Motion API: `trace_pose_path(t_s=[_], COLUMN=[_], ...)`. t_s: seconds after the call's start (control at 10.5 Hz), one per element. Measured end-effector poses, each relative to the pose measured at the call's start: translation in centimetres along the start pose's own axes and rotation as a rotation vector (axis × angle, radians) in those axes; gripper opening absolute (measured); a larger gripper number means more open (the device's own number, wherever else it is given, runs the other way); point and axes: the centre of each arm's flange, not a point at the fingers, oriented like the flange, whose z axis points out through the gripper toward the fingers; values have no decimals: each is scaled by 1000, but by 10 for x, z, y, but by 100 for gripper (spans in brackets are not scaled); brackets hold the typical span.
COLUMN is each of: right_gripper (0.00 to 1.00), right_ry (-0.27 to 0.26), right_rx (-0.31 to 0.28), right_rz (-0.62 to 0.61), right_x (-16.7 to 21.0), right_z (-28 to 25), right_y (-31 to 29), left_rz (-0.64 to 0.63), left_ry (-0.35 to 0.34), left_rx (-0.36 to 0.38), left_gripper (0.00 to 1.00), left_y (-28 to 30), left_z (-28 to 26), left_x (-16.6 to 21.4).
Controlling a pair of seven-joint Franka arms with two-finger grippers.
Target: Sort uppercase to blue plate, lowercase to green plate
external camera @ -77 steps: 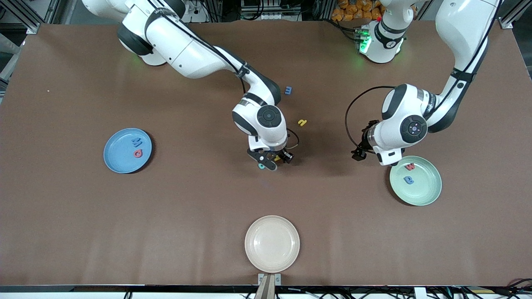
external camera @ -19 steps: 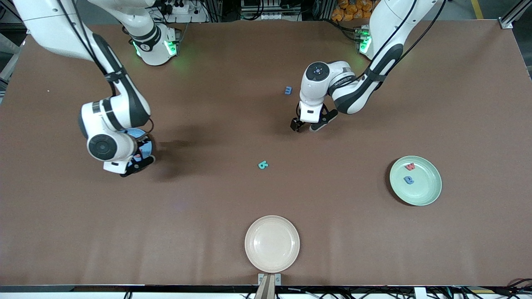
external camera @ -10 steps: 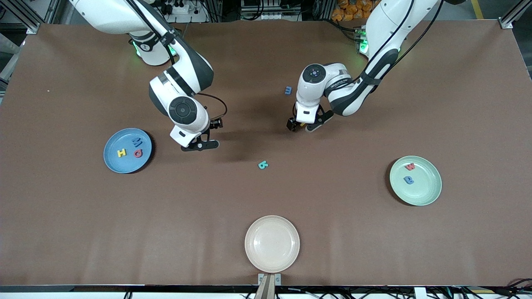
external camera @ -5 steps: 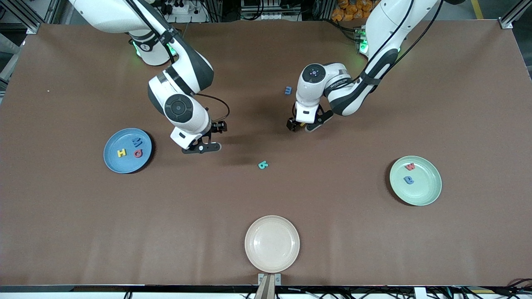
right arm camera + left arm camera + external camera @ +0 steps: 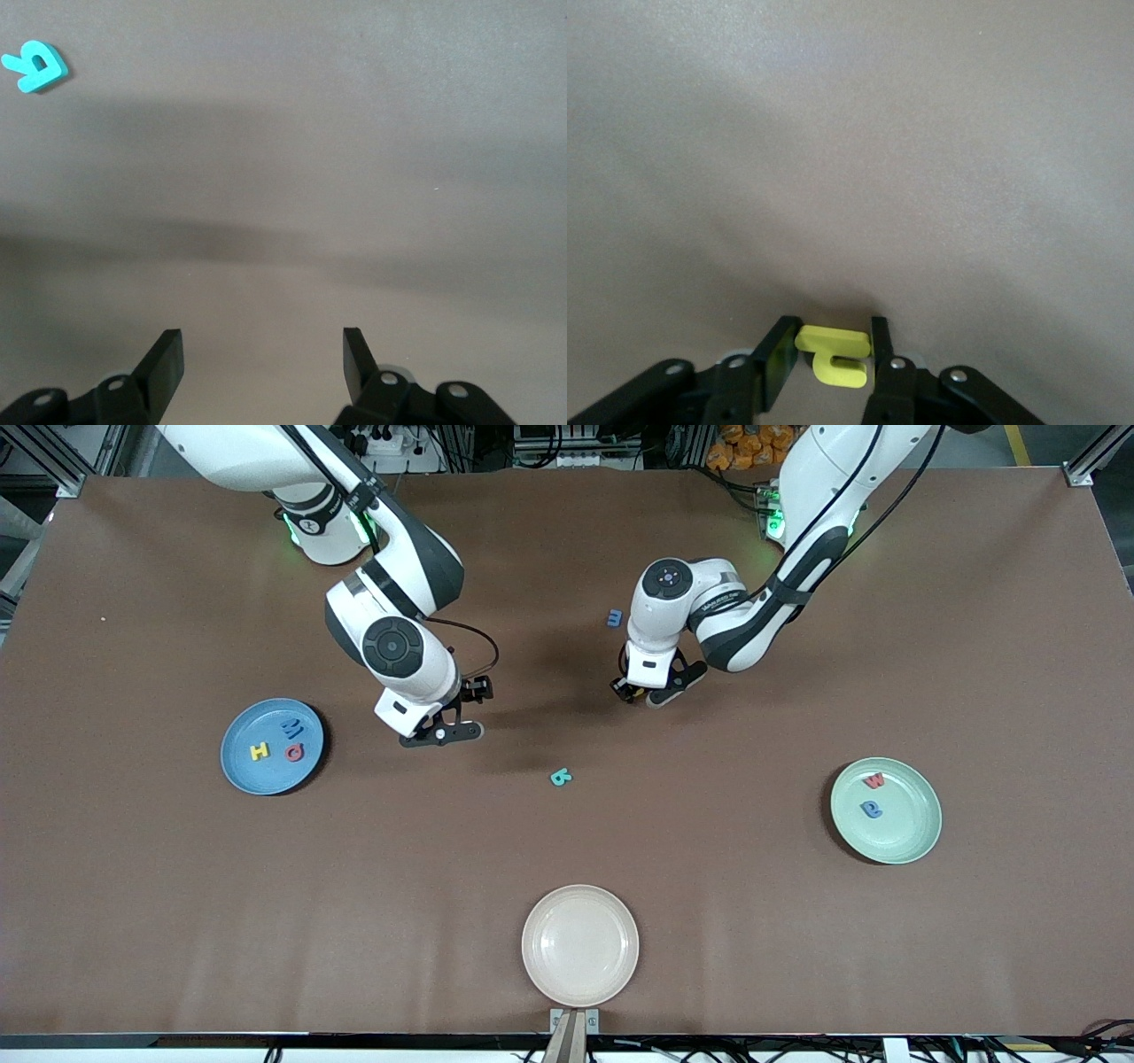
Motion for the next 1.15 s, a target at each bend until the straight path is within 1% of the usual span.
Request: trace_pose_path(t_s=[0.29,0.38,0.57,0.67,0.86,0.96,1.15], right_gripper=[81,81,81,81,80,80,80], right_ry=[1,1,4,10,18,28,82], right_rx=[0,0,1,3,4,9,48], right_rz=[0,0,0,0,-2,5,43], right_x=[0,0,0,1,0,-1,-3], right_z=[0,0,-1,-5,-8,-6,-2], right_y=[0,0,0,0,-2,-8,-31], left_rz=[-3,-8,-39,-68,-157,-214,-321], left_ry=[0,3,20,41,99,127,163], left_rx=[-1,-5,-12,-15,-22,-25,-23], left_gripper=[40,37,37,37,37,37,37], left_y=[0,1,2,4,11,11,-4], left_z=[0,-2,-8,-16,-43,-56,-73], left_x=[1,2,22,39,91,125,203])
